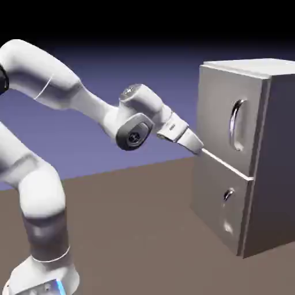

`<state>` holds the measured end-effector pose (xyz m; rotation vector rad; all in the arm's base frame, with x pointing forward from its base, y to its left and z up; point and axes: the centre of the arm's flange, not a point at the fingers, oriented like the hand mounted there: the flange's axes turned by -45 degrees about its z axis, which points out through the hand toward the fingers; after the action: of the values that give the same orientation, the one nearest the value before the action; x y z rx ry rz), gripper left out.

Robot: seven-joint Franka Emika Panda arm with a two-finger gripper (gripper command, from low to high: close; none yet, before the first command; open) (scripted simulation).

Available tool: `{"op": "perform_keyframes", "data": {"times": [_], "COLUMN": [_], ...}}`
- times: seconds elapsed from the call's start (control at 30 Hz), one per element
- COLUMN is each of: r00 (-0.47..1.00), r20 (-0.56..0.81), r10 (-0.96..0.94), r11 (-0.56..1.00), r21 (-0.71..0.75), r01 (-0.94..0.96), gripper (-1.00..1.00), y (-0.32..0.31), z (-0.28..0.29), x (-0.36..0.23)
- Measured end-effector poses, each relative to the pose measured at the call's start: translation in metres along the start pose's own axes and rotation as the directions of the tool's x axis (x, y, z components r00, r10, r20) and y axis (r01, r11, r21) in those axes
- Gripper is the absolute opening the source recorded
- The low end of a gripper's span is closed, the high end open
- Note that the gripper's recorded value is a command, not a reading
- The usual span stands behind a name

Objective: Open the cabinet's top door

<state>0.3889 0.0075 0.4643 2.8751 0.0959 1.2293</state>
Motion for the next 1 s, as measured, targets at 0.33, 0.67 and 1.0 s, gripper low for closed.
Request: {"op": "perform_keyframes", "data": {"times": [0.33, 0.67, 1.0], "r00": [0.994, 0.975, 0.944], "r20": [-0.095, -0.2, -0.314], "r10": [-0.06, -0.093, -0.098], "r11": [0.998, 0.996, 0.995], "r21": [0.005, -0.013, -0.038], "r01": [0.061, 0.092, 0.09], "gripper": [1.0, 1.0, 1.0], "y": [-0.015, -0.016, -0.002], "z": [-0.036, -0.066, -0.082], "x": [0.026, 0.039, 0.041]}}
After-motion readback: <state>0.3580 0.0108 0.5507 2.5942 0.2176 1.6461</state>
